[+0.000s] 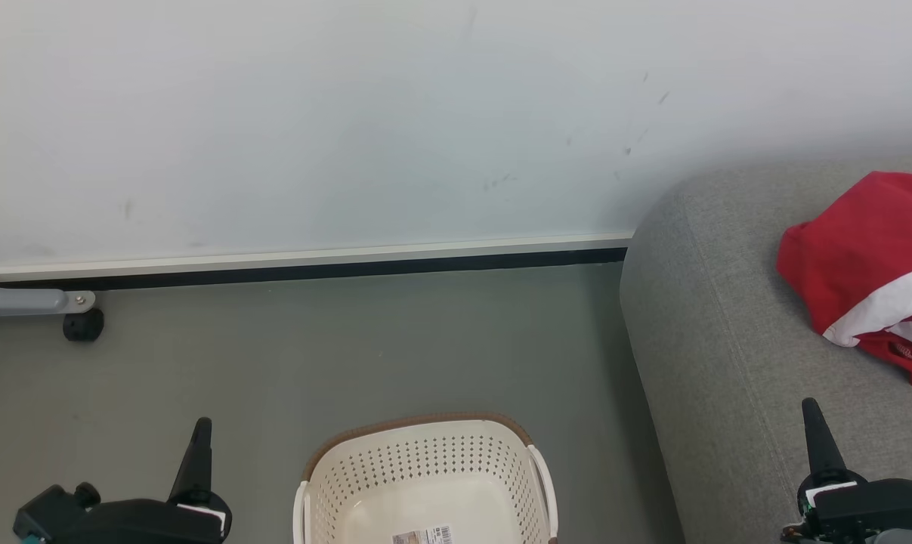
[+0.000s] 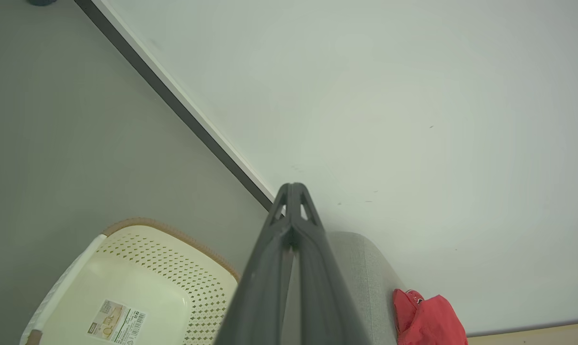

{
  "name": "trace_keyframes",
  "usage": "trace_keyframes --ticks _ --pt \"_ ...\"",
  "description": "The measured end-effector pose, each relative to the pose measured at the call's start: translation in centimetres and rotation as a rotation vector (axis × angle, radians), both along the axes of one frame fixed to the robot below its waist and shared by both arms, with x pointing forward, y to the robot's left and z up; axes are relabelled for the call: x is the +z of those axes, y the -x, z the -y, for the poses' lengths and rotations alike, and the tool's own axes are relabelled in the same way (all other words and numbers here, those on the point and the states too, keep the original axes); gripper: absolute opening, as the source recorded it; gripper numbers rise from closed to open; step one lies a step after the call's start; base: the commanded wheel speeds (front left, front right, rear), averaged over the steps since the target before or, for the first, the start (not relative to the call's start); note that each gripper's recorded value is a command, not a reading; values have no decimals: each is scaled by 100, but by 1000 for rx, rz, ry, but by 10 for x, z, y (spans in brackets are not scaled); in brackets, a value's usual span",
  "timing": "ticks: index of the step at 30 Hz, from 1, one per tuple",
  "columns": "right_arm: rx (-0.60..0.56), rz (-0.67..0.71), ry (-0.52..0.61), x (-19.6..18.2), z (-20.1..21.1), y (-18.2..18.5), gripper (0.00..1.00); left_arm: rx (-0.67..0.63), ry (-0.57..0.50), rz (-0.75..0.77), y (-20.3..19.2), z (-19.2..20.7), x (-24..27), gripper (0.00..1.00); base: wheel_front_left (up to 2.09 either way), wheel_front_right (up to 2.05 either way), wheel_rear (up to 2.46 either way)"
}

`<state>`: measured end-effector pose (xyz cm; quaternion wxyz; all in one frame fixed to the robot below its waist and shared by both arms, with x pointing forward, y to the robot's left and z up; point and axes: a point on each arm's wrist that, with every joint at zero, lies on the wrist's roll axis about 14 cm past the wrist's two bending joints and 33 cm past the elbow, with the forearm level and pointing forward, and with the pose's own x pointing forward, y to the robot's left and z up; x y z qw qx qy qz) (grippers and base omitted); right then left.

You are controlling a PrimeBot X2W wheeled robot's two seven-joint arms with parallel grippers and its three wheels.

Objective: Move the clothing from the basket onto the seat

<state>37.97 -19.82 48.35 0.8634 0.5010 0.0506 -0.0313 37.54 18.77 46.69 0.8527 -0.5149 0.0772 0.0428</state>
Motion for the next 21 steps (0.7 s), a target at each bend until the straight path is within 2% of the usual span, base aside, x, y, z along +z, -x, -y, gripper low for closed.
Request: trace_keyframes --ticks 21 --pt "-39 14 -289 0 4 -1 0 26 275 34 -2 -1 7 0 0 0 0"
